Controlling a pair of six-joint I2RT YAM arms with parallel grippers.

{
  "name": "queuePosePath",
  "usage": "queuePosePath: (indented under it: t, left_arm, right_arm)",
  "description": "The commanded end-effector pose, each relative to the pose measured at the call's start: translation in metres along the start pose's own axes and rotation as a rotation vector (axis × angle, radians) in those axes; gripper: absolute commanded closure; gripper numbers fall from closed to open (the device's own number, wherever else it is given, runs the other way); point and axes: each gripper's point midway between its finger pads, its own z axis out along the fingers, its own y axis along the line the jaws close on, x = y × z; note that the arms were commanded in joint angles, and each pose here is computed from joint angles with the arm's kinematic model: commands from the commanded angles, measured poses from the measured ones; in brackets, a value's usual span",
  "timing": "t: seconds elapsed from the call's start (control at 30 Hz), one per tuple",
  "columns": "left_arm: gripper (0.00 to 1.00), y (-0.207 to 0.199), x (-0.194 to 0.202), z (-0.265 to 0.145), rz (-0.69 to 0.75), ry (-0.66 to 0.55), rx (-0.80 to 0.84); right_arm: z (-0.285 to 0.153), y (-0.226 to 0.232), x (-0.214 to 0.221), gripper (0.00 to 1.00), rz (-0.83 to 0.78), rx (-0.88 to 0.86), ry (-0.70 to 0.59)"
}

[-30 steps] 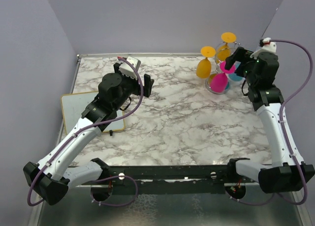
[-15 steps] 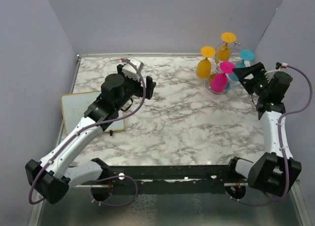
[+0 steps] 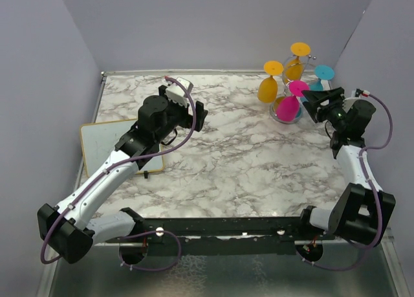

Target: Take the wine glass off the wine glass rack

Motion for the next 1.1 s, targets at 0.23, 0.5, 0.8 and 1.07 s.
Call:
queuePosePath:
  t: [0.23, 0.5, 0.8, 1.07]
  left_arm:
    - [0.01, -0.003, -0.003, 0.003, -0.007, -0.012, 0.024]
    - [0.01, -0.005, 0.0, 0.006, -0.009, -0.002, 0.032]
    - [0.01, -0.005, 0.001, 0.006, -0.008, 0.0, 0.032]
    - [0.01, -0.006, 0.003, 0.007, -0.01, 0.005, 0.039]
  right_arm:
    - [0.017, -0.012, -0.004, 0.42, 0.102, -0.038, 0.002]
    - [0.022, -0.014, 0.0, 0.53, 0.135, -0.055, 0.013]
    - [0.028, -0.016, 0.006, 0.68, 0.171, -0.07, 0.035]
    - [0.027, -0.014, 0.004, 0.72, 0.169, -0.069, 0.02]
